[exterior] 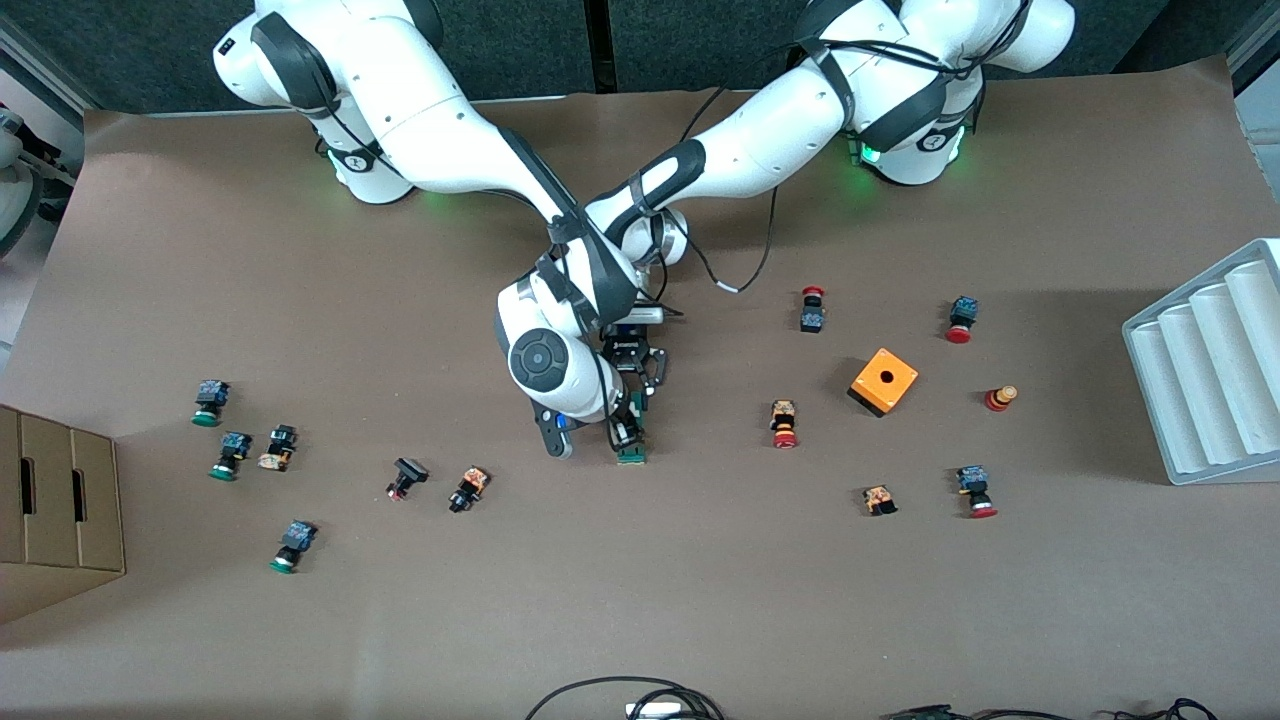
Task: Close load switch with both arms
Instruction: 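Grasp the white lever of the switch with the right gripper, then push the white lever down into the switch with the right gripper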
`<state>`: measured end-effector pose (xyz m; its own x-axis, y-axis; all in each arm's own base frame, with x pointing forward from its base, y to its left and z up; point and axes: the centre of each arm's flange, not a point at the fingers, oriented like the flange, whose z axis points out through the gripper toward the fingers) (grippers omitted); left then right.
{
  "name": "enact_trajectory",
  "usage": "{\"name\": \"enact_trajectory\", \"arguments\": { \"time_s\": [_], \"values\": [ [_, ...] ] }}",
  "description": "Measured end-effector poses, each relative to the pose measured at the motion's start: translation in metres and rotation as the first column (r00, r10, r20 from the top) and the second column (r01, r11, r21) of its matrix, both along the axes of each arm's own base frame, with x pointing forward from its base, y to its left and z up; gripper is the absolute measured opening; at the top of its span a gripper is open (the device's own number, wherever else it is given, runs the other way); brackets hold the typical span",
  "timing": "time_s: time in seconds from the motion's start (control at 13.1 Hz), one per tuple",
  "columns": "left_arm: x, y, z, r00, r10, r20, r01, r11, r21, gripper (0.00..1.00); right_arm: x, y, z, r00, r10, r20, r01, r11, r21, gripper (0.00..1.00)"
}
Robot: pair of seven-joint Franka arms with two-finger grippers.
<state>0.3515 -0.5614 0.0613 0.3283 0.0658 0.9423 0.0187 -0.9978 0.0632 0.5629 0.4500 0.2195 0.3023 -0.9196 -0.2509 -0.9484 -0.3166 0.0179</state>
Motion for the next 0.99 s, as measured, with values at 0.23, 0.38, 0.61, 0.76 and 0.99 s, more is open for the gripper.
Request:
{"name": "enact_trajectory", "arguments": {
  "time_s": [0.23,0.38,0.61,0.76,0.99],
  "values": [
    [-0.0004,0.0005,-0.0007,1.0,0.004,0.003,-0.004,1.0,0.003,0.59,-0.0054,0.0038,-0.0049,1.0,0.005,0.008,-0.005,1.0,-0.003,0.74],
    [-0.0007,0.0006,-0.0011,1.0,0.005,0.005,-0.006,1.0,0.004,0.58,-0.0043,0.0032,-0.0046,1.0,0.002,0.015,-0.002,1.0,-0.002,0.72],
    [-0.0007,0.0004,-0.0011,1.0,0.005,0.006,-0.005,1.0,0.004,0.59,-0.0027,0.0029,-0.005,1.0,-0.003,0.029,0.003,1.0,0.002,0.65],
    [-0.0008,0.0004,-0.0012,1.0,0.005,0.006,-0.005,1.0,0.004,0.59,-0.0016,0.0024,-0.0065,0.999,-0.005,0.038,0.005,1.0,0.003,0.61],
    [-0.0007,0.0004,-0.0011,1.0,0.005,0.006,-0.005,1.0,0.004,0.59,-0.0017,0.0026,-0.0066,0.999,-0.005,0.039,0.005,1.0,0.004,0.53]
  ]
}}
